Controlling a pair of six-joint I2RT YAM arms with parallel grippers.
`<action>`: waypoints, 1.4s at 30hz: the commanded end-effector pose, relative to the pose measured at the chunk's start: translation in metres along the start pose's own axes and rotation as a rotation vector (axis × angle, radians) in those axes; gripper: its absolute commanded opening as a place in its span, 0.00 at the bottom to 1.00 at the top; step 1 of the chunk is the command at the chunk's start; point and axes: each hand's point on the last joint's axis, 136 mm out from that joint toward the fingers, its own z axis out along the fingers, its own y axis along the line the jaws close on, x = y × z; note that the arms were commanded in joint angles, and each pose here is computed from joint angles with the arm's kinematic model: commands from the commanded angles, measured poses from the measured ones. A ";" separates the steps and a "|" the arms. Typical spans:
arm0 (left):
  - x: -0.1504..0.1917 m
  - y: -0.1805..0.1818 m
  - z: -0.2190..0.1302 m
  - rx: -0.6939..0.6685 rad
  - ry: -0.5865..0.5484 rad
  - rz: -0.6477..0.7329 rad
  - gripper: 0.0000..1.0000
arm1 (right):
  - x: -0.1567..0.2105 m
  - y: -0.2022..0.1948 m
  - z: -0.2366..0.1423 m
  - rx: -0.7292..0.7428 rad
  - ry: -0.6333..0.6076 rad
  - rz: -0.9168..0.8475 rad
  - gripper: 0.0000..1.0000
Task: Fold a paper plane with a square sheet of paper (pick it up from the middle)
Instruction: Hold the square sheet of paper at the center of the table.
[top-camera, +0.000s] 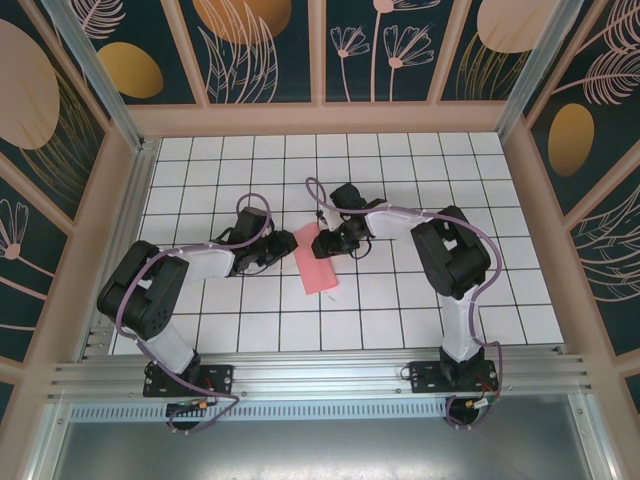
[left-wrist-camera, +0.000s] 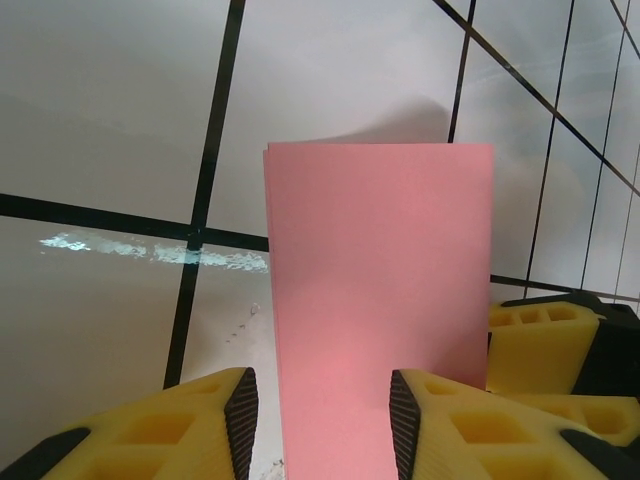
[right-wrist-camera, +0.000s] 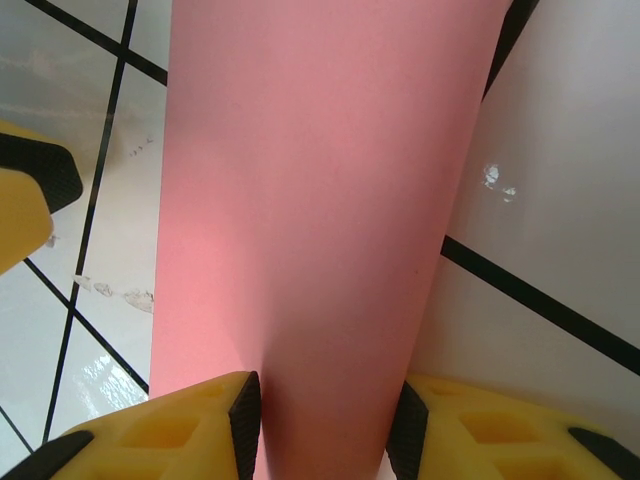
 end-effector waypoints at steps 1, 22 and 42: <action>-0.003 -0.018 0.001 0.063 0.004 -0.002 0.40 | 0.031 -0.049 0.031 0.168 0.091 0.048 0.42; 0.010 -0.024 0.021 0.071 0.064 0.010 0.24 | 0.035 -0.051 0.032 0.178 0.101 0.030 0.42; 0.013 -0.019 0.026 0.059 0.076 0.007 0.23 | 0.039 -0.049 0.034 0.187 0.103 -0.016 0.42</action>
